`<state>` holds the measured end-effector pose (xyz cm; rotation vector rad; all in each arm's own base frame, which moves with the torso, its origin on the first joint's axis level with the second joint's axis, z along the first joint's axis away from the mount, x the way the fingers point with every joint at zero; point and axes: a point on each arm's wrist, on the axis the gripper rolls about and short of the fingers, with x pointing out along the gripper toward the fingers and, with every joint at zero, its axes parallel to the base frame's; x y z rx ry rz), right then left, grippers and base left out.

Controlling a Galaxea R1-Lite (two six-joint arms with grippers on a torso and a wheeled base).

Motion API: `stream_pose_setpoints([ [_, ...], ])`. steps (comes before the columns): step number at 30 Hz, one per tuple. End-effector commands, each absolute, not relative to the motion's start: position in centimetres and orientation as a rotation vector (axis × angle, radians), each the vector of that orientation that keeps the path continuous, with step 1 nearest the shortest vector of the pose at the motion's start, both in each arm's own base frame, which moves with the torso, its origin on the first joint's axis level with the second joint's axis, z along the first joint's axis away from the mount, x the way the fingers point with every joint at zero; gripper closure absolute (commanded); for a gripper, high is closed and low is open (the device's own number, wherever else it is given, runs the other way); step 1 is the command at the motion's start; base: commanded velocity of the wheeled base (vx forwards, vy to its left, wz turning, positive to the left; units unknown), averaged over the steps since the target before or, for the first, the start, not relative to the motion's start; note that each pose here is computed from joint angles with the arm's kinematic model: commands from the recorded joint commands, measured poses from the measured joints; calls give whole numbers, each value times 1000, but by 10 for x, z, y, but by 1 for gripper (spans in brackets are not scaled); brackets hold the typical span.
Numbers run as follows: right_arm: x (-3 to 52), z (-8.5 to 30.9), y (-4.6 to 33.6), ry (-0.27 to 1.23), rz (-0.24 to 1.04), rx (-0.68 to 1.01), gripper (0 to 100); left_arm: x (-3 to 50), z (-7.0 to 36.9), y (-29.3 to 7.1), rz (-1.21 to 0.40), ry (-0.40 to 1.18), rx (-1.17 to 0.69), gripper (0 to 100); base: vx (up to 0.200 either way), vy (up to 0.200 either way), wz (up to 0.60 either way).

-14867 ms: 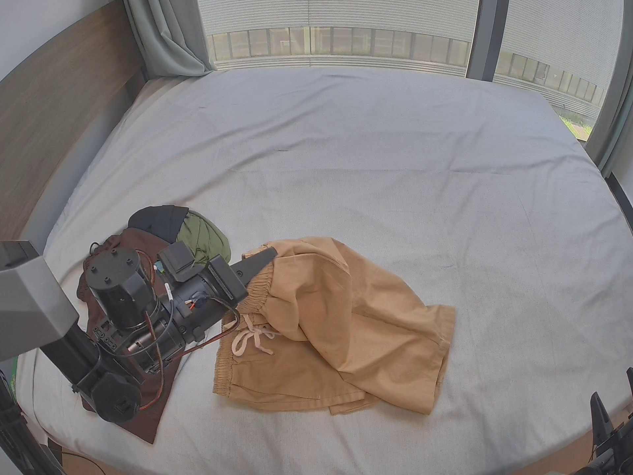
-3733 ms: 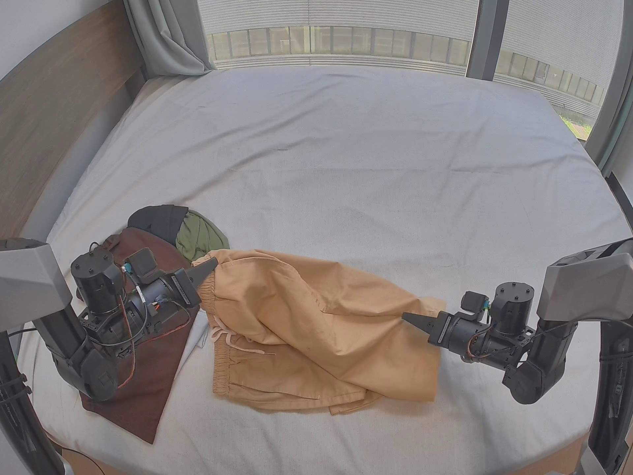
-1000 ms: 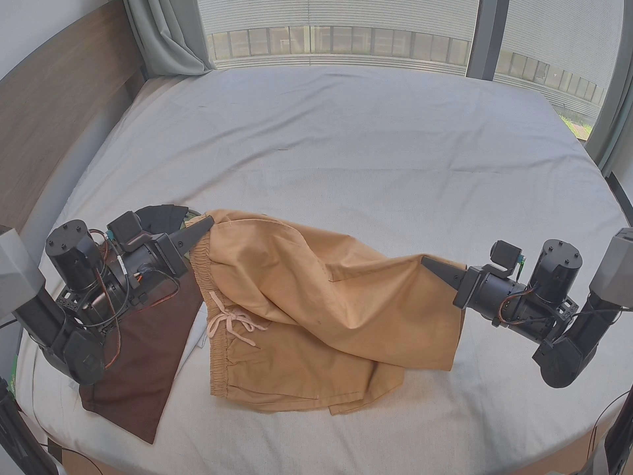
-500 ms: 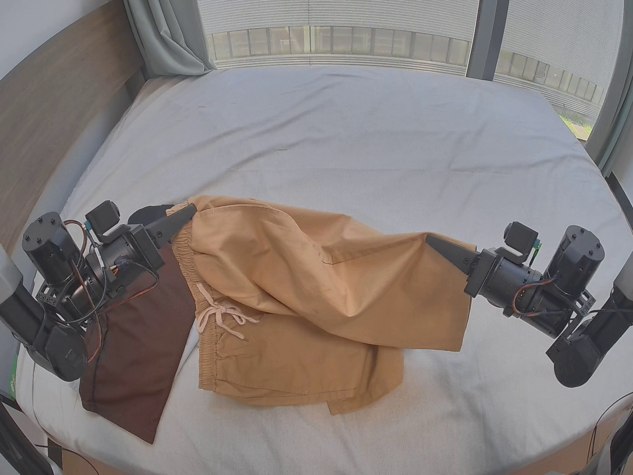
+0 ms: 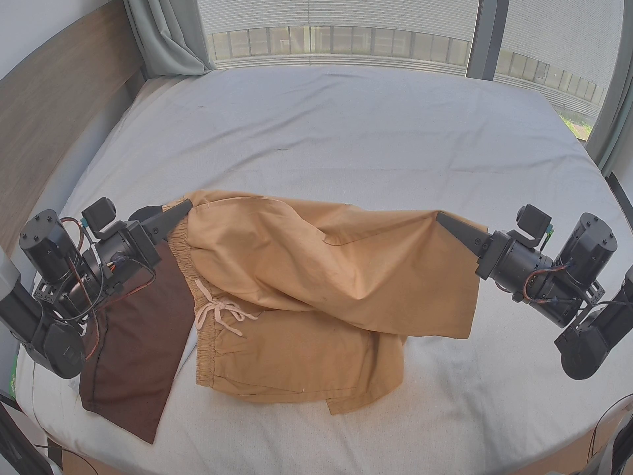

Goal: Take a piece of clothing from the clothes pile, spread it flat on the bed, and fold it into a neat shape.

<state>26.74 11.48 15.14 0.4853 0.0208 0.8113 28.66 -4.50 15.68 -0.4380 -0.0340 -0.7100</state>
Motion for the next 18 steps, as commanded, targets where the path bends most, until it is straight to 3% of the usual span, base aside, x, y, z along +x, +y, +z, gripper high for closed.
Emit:
stream_pose_setpoints([
  [1, 265, 157, 114, 1, 816, 486, 100, 287, 156, -43, -705, -35, -439, 100, 0, 0, 0],
  [18, 271, 171, 103, -62, 788, 492, 100, 289, 156, -39, -700, -34, -435, 100, 0, 0, 0],
])
